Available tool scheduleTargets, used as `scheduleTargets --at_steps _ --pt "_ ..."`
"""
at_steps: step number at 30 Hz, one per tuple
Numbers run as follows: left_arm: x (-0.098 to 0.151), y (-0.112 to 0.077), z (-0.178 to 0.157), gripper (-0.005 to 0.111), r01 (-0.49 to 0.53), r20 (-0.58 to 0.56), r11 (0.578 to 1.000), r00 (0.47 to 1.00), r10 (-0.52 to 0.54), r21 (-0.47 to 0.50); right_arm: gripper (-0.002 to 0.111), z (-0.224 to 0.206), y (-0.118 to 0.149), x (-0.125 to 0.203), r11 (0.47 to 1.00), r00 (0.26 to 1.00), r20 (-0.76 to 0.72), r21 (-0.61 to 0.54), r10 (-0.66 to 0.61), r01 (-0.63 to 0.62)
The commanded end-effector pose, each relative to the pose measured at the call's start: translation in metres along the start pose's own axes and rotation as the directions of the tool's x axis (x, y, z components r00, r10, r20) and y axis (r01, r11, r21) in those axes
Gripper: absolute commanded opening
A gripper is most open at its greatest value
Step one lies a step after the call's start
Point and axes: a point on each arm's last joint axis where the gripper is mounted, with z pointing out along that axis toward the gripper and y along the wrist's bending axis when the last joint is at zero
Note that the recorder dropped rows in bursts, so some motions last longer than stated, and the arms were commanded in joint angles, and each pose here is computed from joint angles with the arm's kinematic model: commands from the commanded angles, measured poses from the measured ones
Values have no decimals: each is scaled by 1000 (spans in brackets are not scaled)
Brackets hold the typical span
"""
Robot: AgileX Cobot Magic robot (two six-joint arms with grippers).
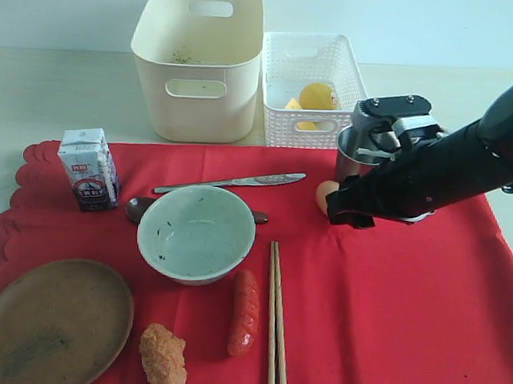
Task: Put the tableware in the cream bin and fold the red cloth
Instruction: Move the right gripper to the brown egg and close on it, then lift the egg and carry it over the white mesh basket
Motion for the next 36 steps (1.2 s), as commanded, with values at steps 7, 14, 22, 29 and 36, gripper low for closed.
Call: scheduleTargets --at_steps 7,14,22,29,36 --pt "0 0 0 0 -1 15 1000 1000 1 0 64 16 11 -14 999 1000 -8 -37 -19 19" --pt "0 0 0 0 -1 15 1000 1000 1 0 64 23 22 -20 999 997 71 32 -33 31" --pt "0 0 0 0 -1 15 1000 1000 1 0 60 35 18 -18 999 999 50 42 4 -6" --pt "0 0 0 0 -1 15 1000 1000 1 0 5 34 24 -15 1000 1000 -3 -16 19 -19" --pt "0 0 0 0 -1 15 1000 1000 1 0 0 -15 39 -32 998 994 108 -68 4 3"
